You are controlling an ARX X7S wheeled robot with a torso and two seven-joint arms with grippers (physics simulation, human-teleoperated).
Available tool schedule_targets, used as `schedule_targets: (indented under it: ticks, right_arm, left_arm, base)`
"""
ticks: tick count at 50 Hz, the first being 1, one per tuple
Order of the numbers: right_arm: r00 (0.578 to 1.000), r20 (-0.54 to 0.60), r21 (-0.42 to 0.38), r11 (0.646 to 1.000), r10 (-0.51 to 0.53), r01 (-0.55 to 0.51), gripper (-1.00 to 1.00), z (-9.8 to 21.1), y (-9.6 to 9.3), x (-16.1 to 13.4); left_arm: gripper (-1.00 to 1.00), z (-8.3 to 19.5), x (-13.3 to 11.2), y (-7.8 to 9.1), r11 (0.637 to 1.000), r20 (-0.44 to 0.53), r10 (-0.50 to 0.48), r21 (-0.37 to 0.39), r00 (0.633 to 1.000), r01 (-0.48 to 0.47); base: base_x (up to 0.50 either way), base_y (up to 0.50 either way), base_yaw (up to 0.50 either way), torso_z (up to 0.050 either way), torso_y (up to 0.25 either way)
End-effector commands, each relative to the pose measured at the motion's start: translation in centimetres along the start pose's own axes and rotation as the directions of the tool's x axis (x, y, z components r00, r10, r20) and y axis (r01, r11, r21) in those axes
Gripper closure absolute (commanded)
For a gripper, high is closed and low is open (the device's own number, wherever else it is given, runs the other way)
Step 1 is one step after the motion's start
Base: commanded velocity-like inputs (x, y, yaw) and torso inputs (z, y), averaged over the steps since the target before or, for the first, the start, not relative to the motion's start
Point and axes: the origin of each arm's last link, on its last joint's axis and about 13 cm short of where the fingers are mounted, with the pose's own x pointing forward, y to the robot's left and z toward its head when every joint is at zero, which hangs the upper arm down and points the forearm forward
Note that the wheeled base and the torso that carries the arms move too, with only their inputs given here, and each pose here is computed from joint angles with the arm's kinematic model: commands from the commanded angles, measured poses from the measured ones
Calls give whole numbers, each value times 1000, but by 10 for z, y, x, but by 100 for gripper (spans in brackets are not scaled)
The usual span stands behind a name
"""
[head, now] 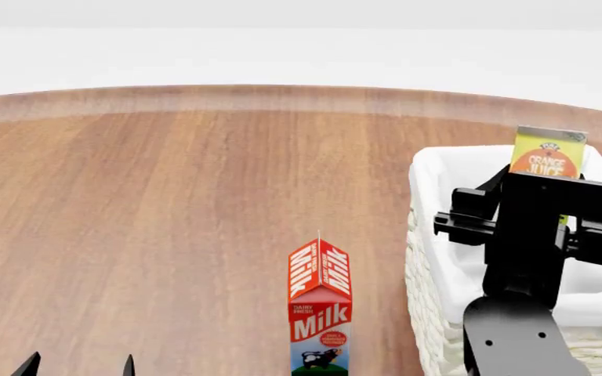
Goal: Pick up the orange juice, and put it in the basket.
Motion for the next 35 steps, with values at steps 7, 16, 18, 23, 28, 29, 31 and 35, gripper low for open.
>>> schedule_targets:
  ticks: [7, 16, 18, 23, 28, 29, 31, 35]
  right_arm:
    - [1000, 29, -41, 999, -3, 4, -100, 4, 1, 4]
    - [999, 34, -43, 999, -2, 4, -100, 6, 1, 2]
    - [999, 34, -44, 999, -1, 2, -100, 6, 1, 2]
    - [999, 43, -42, 999, 1, 1, -100, 7, 2, 0]
    - [997, 75, -10, 1000, 17, -17, -100, 16, 1, -6]
    - [996, 81, -6, 1000, 22, -22, -100, 18, 1, -8]
    - [994, 104, -3, 999, 33, -33, -100, 24, 0, -12]
    - [989, 139, 11, 999, 49, -51, -100, 34, -1, -20]
  left_arm:
    - [-100, 0, 0, 0, 1000, 0, 0, 0, 1000, 0]
    - [-100, 0, 0, 0, 1000, 0, 0, 0, 1000, 0]
    - [-100, 0, 0, 0, 1000, 0, 0, 0, 1000, 0]
    - [-100, 0, 0, 0, 1000, 0, 0, 0, 1000, 0]
    - [-100, 0, 0, 0, 1000, 0, 0, 0, 1000, 0]
    - [-100, 0, 0, 0, 1000, 0, 0, 0, 1000, 0]
    - [-100, 0, 0, 0, 1000, 0, 0, 0, 1000, 0]
    - [-100, 0, 0, 0, 1000, 0, 0, 0, 1000, 0]
  base:
    - [0, 0, 0, 1, 0]
    - [0, 0, 0, 0, 0]
    - [0, 0, 0, 0, 0]
    - [0, 0, 0, 0, 0]
    - [0, 0, 0, 0, 0]
    - [0, 0, 0, 0, 0]
    - [0, 0, 0, 0, 0]
    - [0, 0, 0, 0, 0]
